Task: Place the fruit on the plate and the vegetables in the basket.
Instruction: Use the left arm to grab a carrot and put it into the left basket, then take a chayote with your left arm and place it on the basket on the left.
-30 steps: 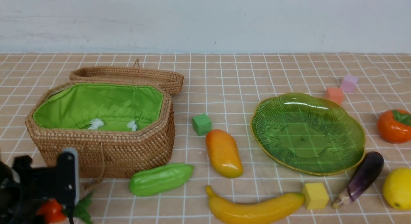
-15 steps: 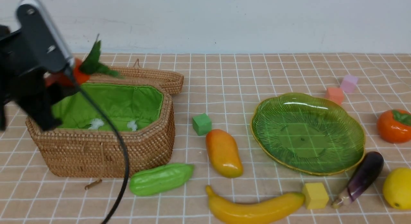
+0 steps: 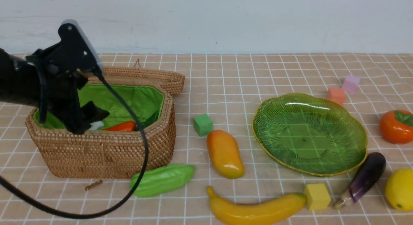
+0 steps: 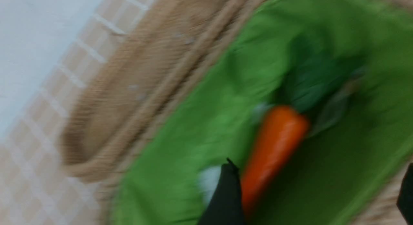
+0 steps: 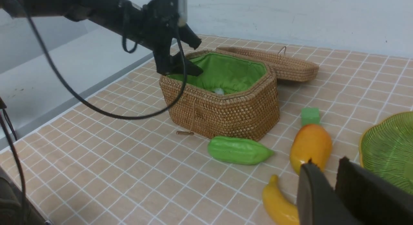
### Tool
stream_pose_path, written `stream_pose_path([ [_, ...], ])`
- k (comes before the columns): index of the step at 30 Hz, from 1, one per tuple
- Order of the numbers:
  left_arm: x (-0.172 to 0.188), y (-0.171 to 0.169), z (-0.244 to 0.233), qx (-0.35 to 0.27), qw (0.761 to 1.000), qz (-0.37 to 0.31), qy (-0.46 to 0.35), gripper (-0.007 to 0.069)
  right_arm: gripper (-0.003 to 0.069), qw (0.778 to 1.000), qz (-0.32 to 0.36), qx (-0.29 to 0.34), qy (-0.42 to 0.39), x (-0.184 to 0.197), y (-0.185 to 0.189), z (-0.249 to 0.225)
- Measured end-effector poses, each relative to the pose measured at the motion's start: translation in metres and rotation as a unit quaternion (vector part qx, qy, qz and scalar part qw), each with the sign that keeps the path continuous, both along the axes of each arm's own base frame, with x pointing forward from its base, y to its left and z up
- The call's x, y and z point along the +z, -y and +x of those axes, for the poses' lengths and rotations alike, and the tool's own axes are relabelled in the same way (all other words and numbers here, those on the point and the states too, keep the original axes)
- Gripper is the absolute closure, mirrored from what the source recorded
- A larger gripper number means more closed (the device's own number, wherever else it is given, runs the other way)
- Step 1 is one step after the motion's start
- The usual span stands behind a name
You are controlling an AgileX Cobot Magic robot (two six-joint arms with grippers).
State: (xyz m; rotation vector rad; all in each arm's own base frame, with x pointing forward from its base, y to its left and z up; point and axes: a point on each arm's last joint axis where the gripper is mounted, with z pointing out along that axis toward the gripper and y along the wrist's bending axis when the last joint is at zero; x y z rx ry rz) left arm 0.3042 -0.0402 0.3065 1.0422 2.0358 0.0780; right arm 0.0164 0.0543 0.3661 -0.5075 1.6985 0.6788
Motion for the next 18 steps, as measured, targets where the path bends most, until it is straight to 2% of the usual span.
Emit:
stream_pose_path([
  [2,0.012,0.006,-0.012,0.028,0.996,-0.083,-0.024,0.0071,0.0529,1.000,0.000,0.000,0.000,0.000,0.000,0.000],
  [3,0.022,0.010,-0.021,0.053,0.987,-0.145,-0.040,0.0148,0.0529,1.000,0.000,0.000,0.000,0.000,0.000,0.000],
  [4,0.024,0.010,-0.022,0.052,0.987,-0.149,-0.040,0.0162,0.0529,1.000,0.000,0.000,0.000,0.000,0.000,0.000],
  [5,0.034,0.017,-0.033,0.059,0.978,-0.193,-0.054,0.0264,0.0529,1.000,0.000,0.000,0.000,0.000,0.000,0.000],
  [7,0.043,0.032,-0.051,0.027,0.979,-0.195,-0.060,0.0411,0.0529,1.000,0.001,0.001,-0.001,0.000,0.000,0.000],
  [9,0.043,0.054,-0.070,-0.038,0.984,-0.152,-0.081,0.0552,0.0526,1.000,0.000,0.002,-0.001,0.000,0.000,0.000],
  [10,0.042,0.059,-0.074,-0.052,0.984,-0.146,-0.087,0.0563,0.0526,1.000,0.000,0.002,-0.001,0.000,0.000,0.000],
  [11,0.035,0.076,-0.086,-0.089,0.984,-0.109,-0.113,0.0629,0.0525,1.000,0.000,0.002,-0.002,0.000,0.000,0.000],
  [15,0.007,0.115,-0.101,-0.136,0.979,0.002,-0.151,0.0627,0.0522,1.000,0.000,0.002,-0.002,0.000,0.000,0.000],
  [18,-0.019,0.146,-0.100,-0.155,0.974,0.075,-0.145,0.0527,0.0519,1.000,0.002,0.003,-0.002,0.000,0.000,0.000],
])
